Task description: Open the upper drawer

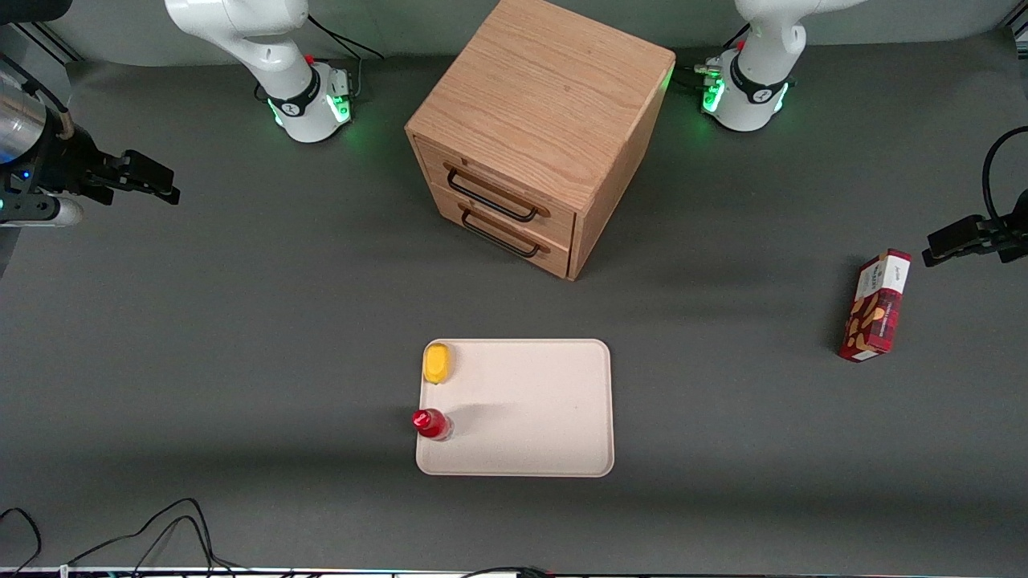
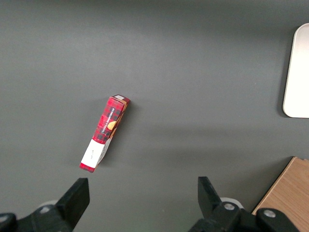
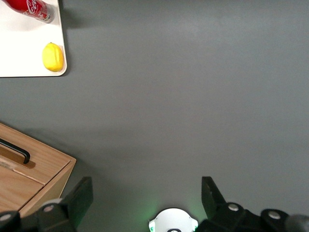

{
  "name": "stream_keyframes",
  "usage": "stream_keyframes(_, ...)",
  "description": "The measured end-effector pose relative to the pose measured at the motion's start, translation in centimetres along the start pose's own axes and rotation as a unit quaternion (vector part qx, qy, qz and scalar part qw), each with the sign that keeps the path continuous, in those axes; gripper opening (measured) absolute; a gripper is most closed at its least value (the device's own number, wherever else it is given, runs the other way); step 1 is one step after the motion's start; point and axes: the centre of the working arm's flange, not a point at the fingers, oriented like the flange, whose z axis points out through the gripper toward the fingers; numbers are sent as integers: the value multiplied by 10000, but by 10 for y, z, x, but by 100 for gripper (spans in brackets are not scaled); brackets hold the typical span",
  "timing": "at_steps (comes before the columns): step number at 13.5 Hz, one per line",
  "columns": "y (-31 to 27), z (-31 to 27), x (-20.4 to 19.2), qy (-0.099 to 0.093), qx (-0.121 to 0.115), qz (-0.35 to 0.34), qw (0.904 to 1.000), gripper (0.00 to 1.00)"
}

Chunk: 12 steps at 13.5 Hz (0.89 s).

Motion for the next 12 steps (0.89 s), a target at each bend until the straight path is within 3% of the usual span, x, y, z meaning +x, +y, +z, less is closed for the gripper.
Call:
stream_keyframes(7,1,-1,0,5,3,-1,10000,100)
stream_keyframes(9,-5,-8,-1,81,7,-333,9994,100)
stream_keyframes(10,-11,-11,-1,116,48,-716,9974,100)
stream_keyframes(12,-25,-12,3,128,441,-1441,9885,100)
